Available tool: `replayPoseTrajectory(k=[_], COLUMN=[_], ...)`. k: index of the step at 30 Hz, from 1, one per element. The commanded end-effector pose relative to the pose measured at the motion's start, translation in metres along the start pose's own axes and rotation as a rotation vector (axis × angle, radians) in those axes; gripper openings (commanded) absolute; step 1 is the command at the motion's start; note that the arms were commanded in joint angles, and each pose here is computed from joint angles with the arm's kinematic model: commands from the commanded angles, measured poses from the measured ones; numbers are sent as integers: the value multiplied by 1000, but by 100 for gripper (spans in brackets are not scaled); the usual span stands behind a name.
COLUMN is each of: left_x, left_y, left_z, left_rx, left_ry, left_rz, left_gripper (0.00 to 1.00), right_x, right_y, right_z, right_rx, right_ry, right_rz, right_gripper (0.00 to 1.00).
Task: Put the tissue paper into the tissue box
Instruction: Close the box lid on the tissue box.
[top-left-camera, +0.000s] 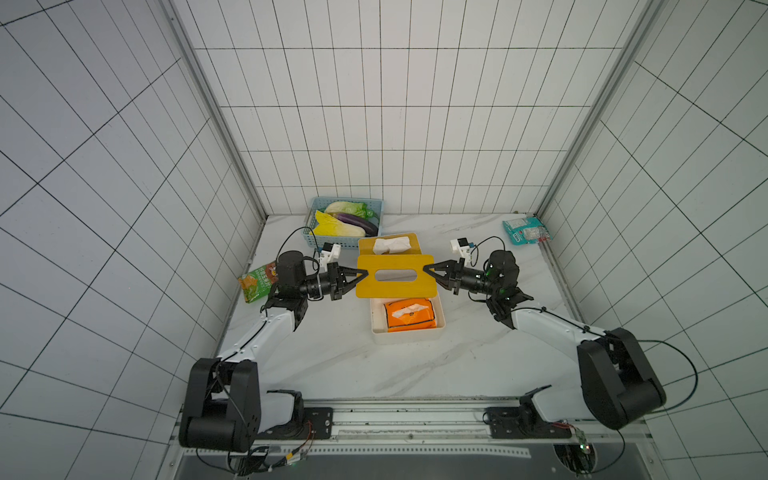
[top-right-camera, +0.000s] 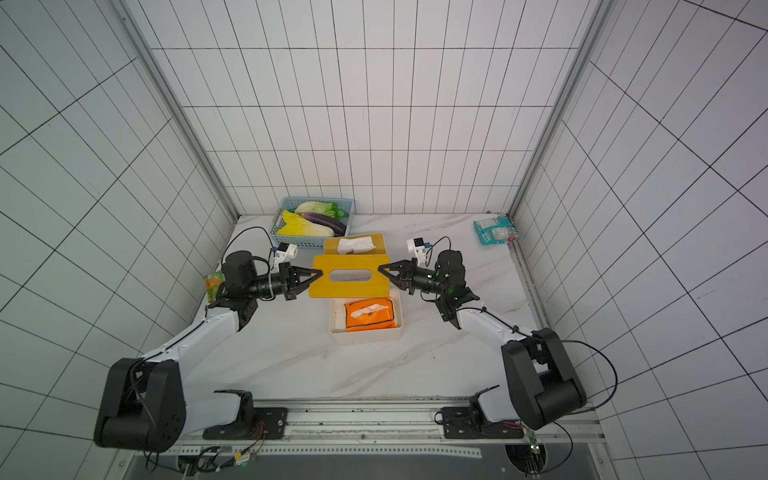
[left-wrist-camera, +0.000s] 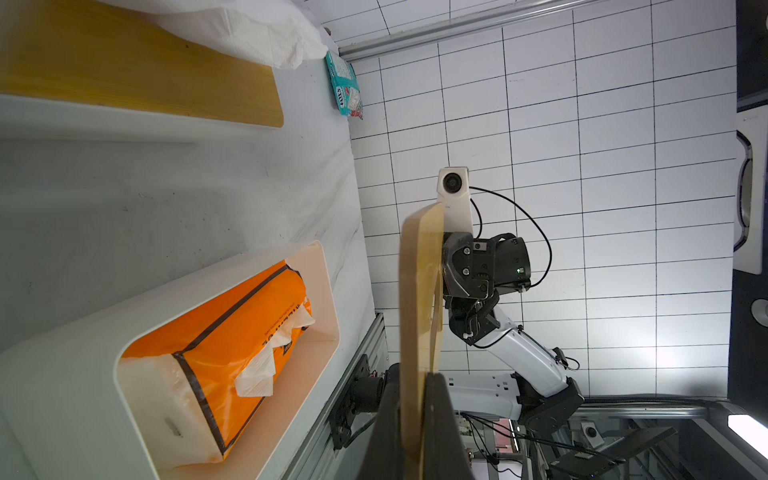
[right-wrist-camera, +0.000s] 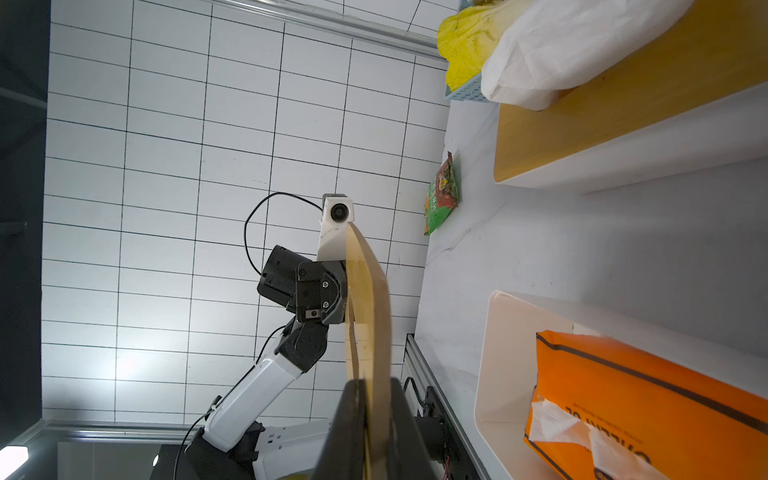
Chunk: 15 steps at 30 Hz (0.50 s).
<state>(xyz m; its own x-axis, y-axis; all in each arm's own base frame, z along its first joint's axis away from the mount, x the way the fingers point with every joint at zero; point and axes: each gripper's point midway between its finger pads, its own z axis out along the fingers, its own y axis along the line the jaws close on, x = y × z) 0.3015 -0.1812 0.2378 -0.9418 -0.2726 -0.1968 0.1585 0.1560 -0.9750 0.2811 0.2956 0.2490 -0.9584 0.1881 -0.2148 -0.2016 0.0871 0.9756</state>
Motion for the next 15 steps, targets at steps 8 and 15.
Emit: replayPoseTrajectory(k=[8,15], left_x=[1,0], left_y=[12,10], left_z=[-3,-17], left_rx=[-113,-244], left_ry=[-44,-92], left_rz=[86,184], left_gripper=[59,72], right_x=[14,9], right_y=[7,1], right_z=[-2,-18], right_rx=[22,58], right_ry=[100,124], right_rz=[-63,-43], right_gripper=[0,0])
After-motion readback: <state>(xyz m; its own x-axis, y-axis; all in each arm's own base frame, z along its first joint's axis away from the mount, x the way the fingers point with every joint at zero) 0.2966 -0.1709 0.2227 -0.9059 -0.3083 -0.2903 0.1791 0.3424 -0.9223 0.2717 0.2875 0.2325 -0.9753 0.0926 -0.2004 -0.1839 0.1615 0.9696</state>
